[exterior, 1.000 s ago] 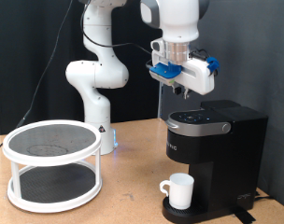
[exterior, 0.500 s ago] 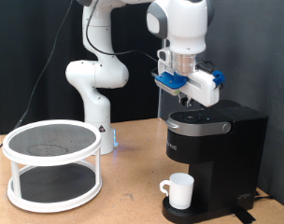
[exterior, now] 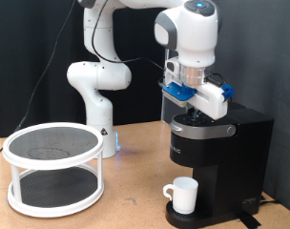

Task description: Make a cup of coffee with the keurig machine

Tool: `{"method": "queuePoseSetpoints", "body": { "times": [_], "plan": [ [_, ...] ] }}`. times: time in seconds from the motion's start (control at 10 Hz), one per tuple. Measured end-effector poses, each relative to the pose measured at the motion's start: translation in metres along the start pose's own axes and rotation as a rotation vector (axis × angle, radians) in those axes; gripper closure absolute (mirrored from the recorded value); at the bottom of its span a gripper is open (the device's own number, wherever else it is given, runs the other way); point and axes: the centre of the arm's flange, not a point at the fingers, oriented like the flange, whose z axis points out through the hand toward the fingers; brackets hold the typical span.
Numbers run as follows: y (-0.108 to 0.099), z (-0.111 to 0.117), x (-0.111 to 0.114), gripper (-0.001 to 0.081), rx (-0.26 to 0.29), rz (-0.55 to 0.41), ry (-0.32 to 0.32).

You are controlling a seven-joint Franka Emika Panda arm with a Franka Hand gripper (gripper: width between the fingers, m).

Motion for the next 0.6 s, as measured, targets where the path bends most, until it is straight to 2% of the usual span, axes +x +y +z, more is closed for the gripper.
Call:
{"method": "queuePoseSetpoints", "body": {
  "times": [0.6],
  "plan": [
    [-0.0003, -0.0001, -0.0002, 0.0806, 0.002, 0.005, -0.007]
  ]
}}
